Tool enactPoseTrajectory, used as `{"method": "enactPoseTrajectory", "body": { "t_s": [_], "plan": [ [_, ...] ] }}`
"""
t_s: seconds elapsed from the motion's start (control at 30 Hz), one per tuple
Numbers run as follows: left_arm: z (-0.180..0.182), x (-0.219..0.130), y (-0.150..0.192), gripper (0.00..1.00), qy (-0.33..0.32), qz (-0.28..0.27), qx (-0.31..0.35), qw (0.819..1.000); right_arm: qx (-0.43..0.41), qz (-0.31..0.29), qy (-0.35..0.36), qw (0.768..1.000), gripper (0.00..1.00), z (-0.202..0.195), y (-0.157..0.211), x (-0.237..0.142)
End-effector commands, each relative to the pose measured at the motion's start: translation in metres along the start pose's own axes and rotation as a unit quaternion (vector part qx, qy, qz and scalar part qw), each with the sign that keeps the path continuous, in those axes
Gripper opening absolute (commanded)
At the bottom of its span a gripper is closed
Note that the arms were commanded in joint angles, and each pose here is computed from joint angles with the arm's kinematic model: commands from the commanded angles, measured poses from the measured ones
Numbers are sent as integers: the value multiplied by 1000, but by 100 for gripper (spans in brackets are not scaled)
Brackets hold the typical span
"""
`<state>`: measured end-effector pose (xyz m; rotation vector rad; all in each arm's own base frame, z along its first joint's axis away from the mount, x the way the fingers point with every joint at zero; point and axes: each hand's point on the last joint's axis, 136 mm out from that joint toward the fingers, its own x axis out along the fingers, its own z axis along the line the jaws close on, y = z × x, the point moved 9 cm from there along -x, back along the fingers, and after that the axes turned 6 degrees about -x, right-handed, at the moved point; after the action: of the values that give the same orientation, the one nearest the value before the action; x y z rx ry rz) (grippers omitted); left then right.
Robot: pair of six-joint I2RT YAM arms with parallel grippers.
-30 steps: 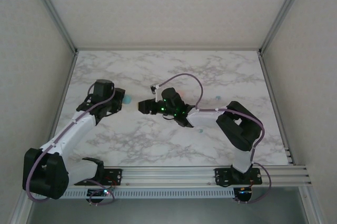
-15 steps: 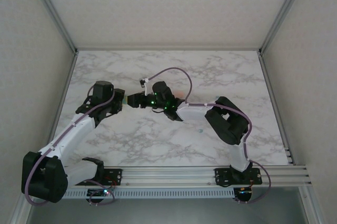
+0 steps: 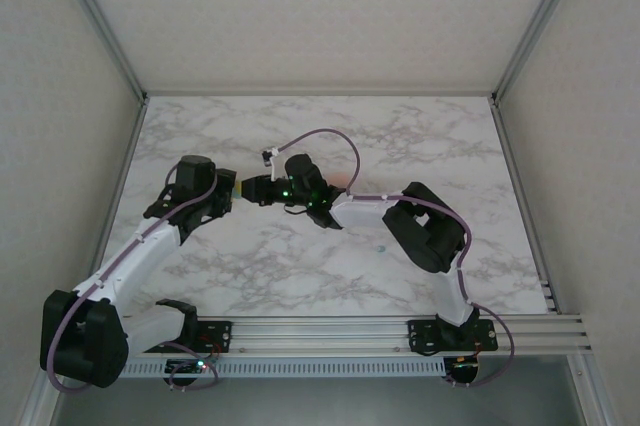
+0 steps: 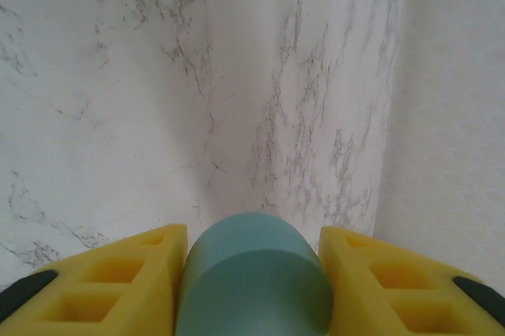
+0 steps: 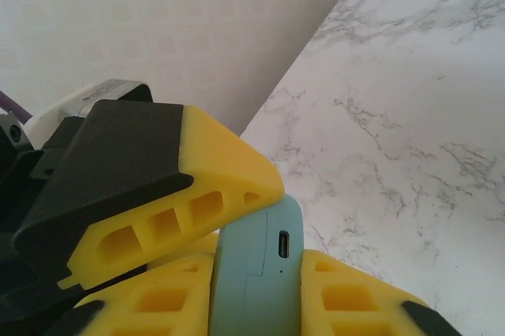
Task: Insert the wireless bluetooth earbuds into the charging case
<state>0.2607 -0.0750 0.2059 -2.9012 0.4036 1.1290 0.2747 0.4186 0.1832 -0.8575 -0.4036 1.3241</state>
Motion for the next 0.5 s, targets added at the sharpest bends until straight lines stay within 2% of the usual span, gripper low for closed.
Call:
{"method": "enactPoseTrajectory", "body": {
  "t_s": [0.0,0.1,0.13,0.23,0.33,0.4,0.47],
  "plan": [
    [-5,-5,3,49,29,5,9,1000,-5,0,5,1000,19,7,-1,-5],
    [-10,-7,3,60,39,3,39,998,-7,13,8,1000,17,14,-4,-14],
    [-13,-9,3,66,44,1,52,998,-7,19,10,1000,17,15,-5,-17],
    [-26,-21,3,83,56,-17,135,989,7,50,20,999,17,16,-9,-33],
    [-39,-43,-1,94,53,-57,255,964,35,79,48,995,17,5,-12,-58],
    [-44,-55,-3,100,61,-76,333,938,50,86,64,993,17,-4,-14,-80],
    [-47,-66,-5,100,72,-91,389,914,67,94,83,990,17,-14,-18,-99]
  ]
}}
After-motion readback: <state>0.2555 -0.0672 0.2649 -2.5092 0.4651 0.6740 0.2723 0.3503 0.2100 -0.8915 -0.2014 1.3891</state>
